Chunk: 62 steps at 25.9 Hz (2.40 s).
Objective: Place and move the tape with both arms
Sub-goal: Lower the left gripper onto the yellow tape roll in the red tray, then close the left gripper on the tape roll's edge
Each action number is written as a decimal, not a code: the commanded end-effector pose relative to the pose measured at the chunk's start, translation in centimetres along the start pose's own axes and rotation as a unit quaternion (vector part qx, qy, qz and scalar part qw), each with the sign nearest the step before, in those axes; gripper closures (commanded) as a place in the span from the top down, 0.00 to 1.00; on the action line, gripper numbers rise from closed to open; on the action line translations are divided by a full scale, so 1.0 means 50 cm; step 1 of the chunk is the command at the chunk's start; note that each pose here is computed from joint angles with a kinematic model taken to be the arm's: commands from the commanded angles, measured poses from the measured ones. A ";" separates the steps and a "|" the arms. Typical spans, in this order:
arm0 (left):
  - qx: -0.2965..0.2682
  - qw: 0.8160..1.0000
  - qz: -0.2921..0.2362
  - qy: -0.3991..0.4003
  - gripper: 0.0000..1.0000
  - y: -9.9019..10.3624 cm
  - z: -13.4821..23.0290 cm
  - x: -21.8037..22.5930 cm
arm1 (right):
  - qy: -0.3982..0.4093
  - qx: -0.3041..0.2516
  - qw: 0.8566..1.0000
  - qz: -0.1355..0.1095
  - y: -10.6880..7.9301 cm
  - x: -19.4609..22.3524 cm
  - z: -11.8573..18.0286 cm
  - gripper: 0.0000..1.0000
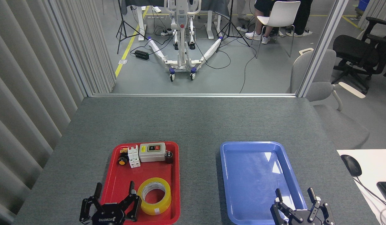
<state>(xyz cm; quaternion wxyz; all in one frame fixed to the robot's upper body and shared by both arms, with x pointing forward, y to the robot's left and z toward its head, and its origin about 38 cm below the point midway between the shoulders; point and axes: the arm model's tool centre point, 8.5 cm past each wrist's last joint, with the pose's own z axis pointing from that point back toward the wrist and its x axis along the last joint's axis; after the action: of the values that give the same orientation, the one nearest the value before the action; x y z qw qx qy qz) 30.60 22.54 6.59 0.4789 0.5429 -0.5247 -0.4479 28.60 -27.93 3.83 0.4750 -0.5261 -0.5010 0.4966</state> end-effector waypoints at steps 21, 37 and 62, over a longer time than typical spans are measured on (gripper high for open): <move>-0.285 0.958 0.033 -0.006 1.00 -0.033 -0.064 0.075 | 0.002 0.001 1.000 0.004 0.003 -0.004 0.000 1.00; -0.496 0.853 0.090 0.135 1.00 -0.060 -0.188 0.062 | -0.004 0.001 1.000 0.009 0.011 -0.003 -0.040 1.00; -0.543 0.835 0.057 0.065 1.00 -0.078 -0.202 0.046 | -0.015 0.001 1.000 0.013 0.012 0.013 -0.042 1.00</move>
<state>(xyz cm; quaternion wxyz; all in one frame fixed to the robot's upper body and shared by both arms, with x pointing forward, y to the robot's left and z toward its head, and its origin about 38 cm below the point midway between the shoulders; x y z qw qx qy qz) 41.42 20.75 4.29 0.7535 0.1979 -0.1994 -0.5944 30.72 -27.48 3.35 0.4624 -0.5262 -0.5000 0.5093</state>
